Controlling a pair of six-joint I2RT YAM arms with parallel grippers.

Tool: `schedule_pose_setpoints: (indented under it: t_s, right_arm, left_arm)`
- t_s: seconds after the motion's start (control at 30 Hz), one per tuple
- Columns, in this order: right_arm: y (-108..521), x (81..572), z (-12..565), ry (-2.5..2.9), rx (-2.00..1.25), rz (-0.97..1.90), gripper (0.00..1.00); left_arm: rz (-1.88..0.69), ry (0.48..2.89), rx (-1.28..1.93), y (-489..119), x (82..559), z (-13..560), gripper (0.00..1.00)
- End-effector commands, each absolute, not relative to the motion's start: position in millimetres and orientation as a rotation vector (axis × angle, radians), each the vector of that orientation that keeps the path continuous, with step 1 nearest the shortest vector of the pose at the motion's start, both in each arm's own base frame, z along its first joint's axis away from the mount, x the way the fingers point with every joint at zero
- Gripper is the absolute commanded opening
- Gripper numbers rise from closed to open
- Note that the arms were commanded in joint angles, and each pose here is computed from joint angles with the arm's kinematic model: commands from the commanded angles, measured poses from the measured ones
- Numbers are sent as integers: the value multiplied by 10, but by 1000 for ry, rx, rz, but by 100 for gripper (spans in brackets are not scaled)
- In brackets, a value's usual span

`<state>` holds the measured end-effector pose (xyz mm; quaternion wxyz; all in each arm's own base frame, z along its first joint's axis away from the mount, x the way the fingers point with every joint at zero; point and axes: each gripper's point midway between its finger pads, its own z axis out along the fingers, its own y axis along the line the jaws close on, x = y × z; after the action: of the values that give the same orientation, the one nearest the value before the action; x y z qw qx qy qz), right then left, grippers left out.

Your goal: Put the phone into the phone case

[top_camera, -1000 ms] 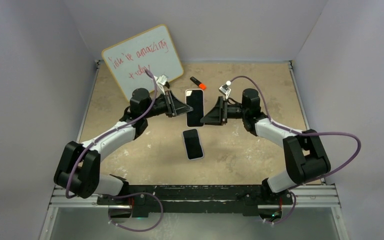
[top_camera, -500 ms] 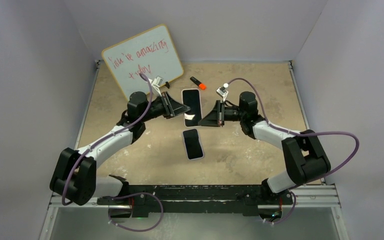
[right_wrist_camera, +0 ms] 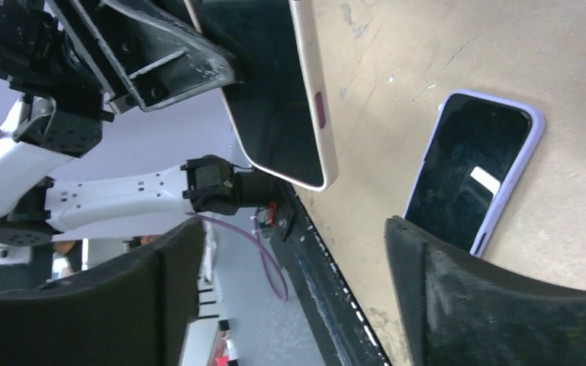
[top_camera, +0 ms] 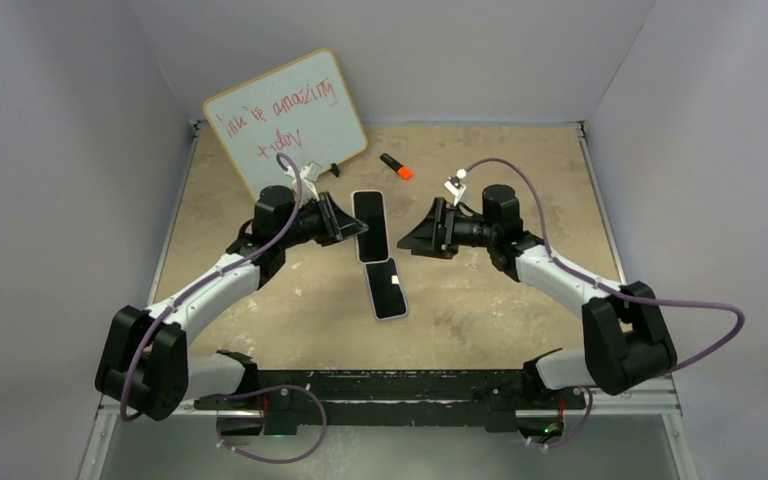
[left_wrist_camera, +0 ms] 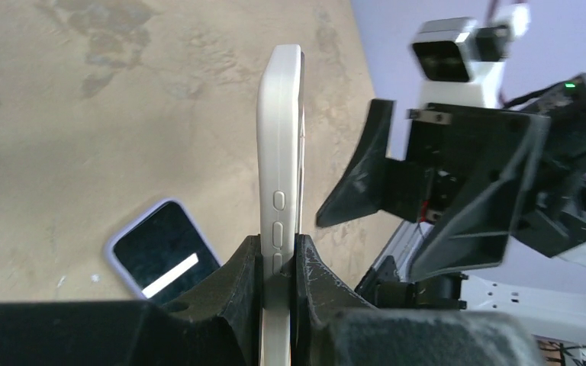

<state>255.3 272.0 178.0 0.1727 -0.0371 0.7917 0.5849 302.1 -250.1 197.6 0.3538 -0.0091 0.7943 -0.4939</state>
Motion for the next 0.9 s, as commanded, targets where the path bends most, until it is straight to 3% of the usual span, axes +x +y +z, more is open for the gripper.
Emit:
schedule_pose_setpoints:
  t_s: [0.0,0.8,0.87]
  right_arm:
    - [2613,2628,1875,2222,-143,1488,97]
    - [2150,2644,1615,2380,-82,1030,99]
    - [2126,2674,1632,2375,-78,1003,99]
  left_arm:
    - [-1175,2043,-18,-2338,3049,2094,0]
    - [-947,2514,-327,-1672,2688,674,0]
    - [-908,2543,-354,-1622,2673,607,8]
